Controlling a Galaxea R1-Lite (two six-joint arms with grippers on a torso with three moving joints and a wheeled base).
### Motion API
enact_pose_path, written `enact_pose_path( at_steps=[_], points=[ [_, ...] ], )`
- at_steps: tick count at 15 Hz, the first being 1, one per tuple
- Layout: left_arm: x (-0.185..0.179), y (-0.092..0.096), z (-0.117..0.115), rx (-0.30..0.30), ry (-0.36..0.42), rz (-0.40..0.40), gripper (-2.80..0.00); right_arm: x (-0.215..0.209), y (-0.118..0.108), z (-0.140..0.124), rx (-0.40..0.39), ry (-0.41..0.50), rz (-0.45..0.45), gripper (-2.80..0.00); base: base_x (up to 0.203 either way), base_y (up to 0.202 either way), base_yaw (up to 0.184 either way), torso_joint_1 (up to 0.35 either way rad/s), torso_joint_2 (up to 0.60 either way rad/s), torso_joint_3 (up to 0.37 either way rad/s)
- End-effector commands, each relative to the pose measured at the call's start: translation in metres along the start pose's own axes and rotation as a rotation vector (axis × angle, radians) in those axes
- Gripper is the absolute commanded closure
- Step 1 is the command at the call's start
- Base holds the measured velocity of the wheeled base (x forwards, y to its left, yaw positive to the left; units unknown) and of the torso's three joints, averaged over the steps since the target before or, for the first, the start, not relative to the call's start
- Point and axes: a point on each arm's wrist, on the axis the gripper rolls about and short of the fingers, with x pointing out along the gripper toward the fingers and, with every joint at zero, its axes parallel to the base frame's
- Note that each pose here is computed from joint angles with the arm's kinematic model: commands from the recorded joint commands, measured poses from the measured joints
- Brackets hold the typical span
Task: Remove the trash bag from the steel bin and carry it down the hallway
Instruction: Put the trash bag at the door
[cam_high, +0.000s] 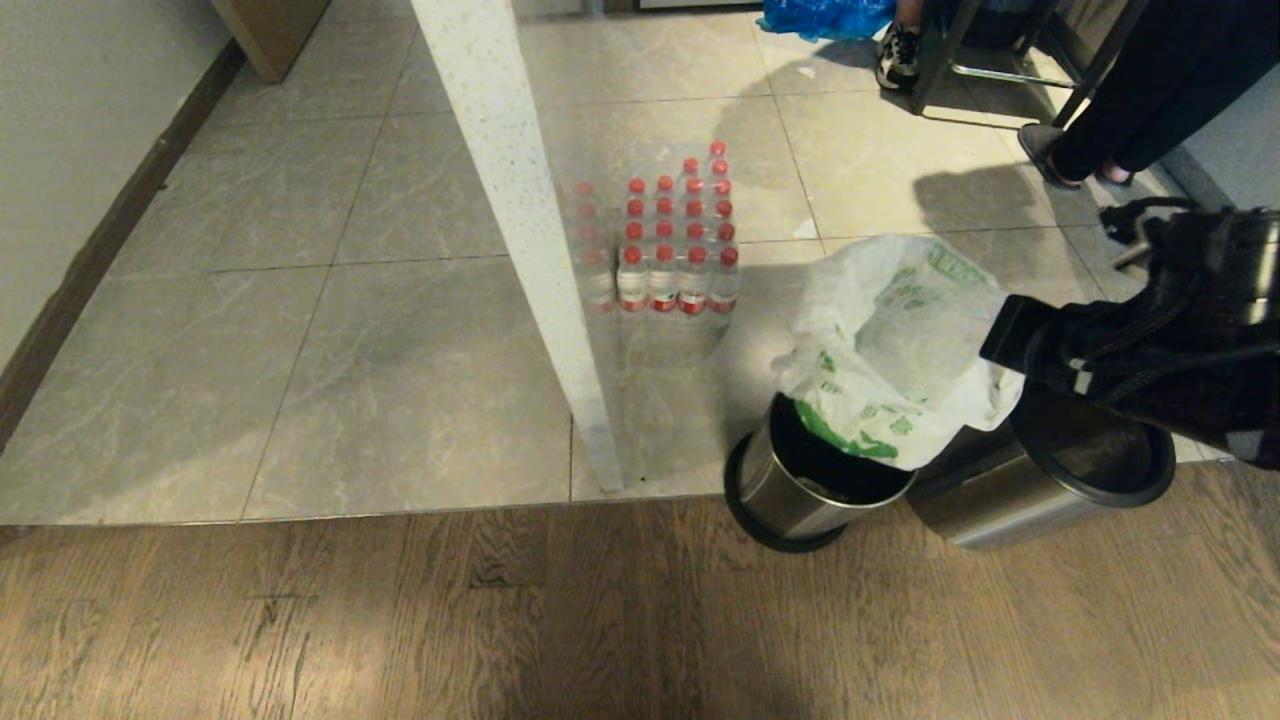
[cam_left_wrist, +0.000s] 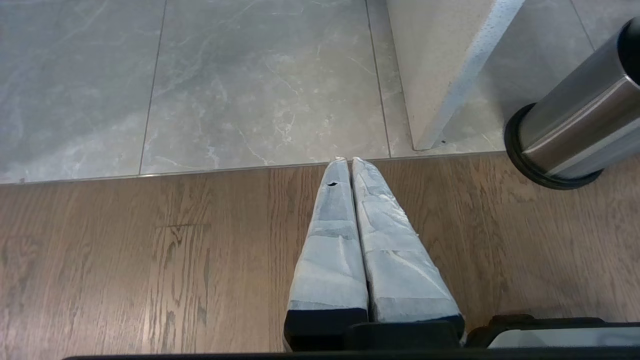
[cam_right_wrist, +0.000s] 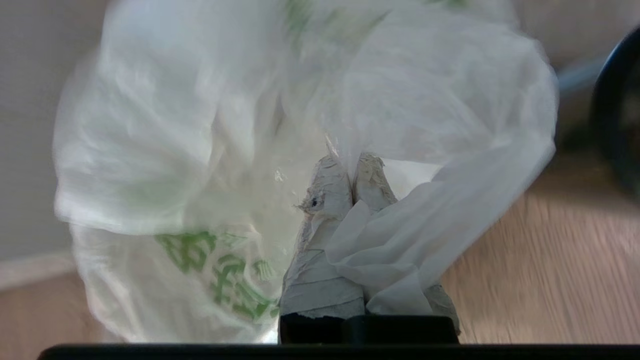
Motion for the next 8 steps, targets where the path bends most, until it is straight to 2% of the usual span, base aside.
enact_pose_path(
  at_steps=[1, 5, 8],
  points=[
    [0.000, 0.000, 0.000, -0.002, -0.001, 0.000, 0.00, -0.045, 0.003, 0.029, 0.024, -0.132, 0.046, 0.00, 0.000, 0.000, 0.000, 0.000, 0.00, 0.000],
    [0.000, 0.000, 0.000, 0.000, -0.002, -0.001, 0.00, -0.115, -0.003, 0.043, 0.037, -0.245, 0.089, 0.00, 0.000, 0.000, 0.000, 0.000, 0.00, 0.000],
    [0.000, 0.000, 0.000, 0.000, -0.001, 0.000, 0.00, -0.169, -0.022, 0.024, -0.012, -0.243, 0.060, 0.00, 0.000, 0.000, 0.000, 0.000, 0.00, 0.000]
  ],
)
